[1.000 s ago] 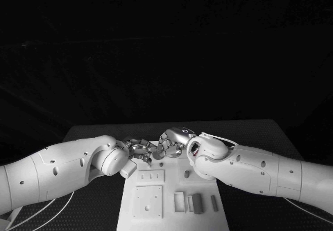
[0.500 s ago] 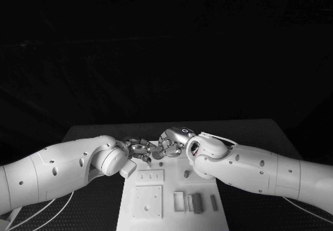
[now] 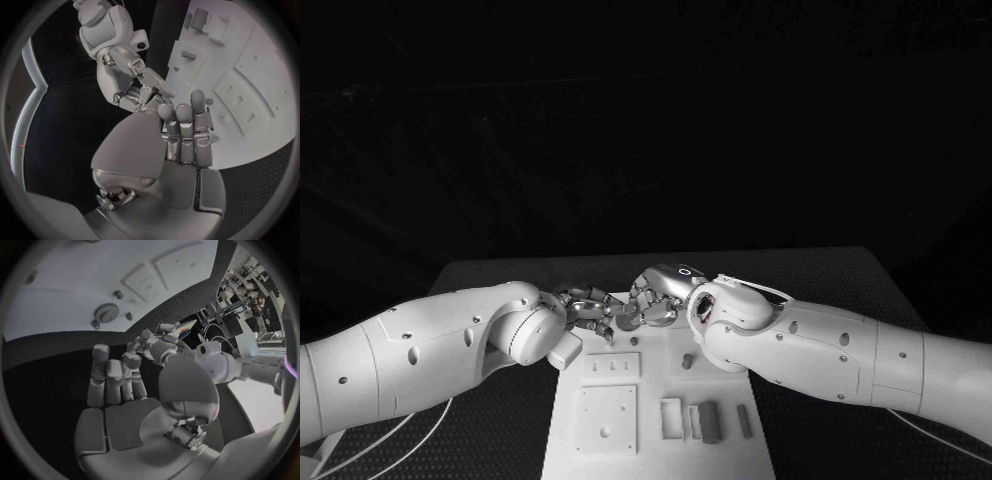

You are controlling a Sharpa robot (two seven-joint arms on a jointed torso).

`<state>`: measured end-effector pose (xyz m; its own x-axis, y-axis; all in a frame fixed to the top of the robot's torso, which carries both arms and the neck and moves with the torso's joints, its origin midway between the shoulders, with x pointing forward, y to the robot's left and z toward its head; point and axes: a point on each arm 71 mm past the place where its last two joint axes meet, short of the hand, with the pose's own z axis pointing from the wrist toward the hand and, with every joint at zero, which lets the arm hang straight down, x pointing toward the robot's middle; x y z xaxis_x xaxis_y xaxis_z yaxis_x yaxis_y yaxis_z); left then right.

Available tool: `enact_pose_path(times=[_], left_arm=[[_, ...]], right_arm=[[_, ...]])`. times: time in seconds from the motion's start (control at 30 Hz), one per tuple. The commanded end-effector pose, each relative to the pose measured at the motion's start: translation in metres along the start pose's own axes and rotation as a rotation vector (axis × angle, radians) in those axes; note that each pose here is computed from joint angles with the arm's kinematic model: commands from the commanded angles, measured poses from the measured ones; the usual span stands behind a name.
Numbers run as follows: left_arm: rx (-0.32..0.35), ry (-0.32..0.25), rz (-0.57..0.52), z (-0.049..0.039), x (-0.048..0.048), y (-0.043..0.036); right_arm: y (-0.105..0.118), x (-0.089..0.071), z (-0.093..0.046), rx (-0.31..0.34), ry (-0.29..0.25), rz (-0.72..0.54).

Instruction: Assemble the parts on the task board

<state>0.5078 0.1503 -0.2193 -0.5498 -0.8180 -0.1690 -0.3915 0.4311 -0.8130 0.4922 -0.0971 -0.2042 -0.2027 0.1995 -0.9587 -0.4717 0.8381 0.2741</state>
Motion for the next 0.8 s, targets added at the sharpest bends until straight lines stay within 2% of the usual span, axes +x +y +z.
enact_pose_path(times=[0.03, 0.43, 0.8], left_arm=[[0.015, -0.010, -0.004, -0.0001, -0.0024, -0.0019], [0.008, -0.002, -0.002, 0.0002, -0.0029, -0.0008], [-0.003, 0.024, 0.036, 0.0005, -0.0002, -0.0001]], right_arm=[[0.002, 0.002, -0.001, -0.013, 0.013, -0.003], [-0.004, 0.006, -0.001, 0.006, 0.029, -0.001], [-0.014, 0.003, -0.001, 0.033, -0.020, 0.020]])
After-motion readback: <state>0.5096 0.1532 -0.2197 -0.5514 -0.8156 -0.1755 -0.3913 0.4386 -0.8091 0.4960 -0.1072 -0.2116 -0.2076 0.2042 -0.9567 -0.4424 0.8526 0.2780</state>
